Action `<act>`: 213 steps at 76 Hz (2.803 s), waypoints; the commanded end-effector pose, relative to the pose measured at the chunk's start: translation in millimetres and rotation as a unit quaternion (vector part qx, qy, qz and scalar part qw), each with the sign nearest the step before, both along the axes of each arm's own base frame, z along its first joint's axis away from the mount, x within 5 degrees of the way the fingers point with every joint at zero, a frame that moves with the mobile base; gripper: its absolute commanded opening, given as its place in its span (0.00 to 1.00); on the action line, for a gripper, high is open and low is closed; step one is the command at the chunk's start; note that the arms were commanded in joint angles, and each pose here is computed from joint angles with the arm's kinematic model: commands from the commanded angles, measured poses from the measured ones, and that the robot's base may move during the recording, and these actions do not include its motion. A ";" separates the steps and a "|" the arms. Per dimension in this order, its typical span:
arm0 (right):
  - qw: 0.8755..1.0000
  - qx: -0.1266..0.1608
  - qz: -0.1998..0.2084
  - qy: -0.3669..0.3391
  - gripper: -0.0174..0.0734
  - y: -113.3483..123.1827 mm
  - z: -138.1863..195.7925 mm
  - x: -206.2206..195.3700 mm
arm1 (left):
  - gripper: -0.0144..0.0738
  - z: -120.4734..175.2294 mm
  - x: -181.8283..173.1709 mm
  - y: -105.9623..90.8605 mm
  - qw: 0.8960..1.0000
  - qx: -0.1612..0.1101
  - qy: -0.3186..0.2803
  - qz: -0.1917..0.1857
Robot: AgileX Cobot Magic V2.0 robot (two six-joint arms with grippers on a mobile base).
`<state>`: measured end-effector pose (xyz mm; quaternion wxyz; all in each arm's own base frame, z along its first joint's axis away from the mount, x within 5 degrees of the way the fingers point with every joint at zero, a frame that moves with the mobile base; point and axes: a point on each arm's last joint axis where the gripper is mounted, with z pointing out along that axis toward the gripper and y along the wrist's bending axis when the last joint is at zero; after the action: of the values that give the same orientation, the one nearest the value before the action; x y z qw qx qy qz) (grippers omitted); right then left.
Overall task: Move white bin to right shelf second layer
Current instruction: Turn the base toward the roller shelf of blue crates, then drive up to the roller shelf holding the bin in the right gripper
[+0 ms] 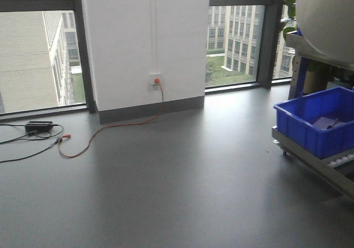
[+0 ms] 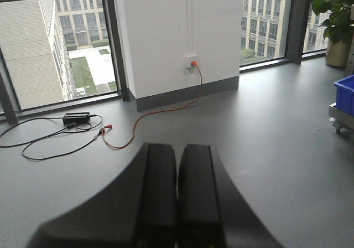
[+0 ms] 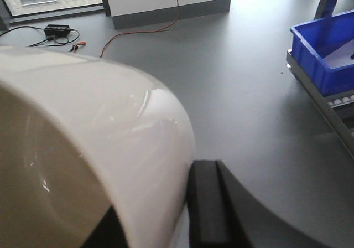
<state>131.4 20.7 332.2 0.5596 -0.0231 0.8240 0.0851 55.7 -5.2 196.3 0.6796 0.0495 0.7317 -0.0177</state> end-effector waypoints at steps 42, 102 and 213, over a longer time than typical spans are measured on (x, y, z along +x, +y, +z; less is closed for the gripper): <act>0.998 0.013 -0.009 -0.064 0.25 -1.2 19.6 1.7 | 0.26 -3.9 0.7 -0.3 1.000 -0.005 -0.031 -0.002; 0.998 0.013 -0.009 -0.064 0.25 -1.2 19.6 1.7 | 0.26 -3.9 0.7 -0.3 1.000 -0.005 -0.031 -0.002; 0.998 0.012 -0.009 -0.054 0.25 -0.7 16.6 6.8 | 0.26 -3.9 0.7 -0.3 1.000 -0.005 -0.031 -0.002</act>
<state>135.3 21.2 329.0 0.5504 -0.0229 0.8303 0.0844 55.7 -5.2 196.3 0.6796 0.0495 0.7317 -0.0177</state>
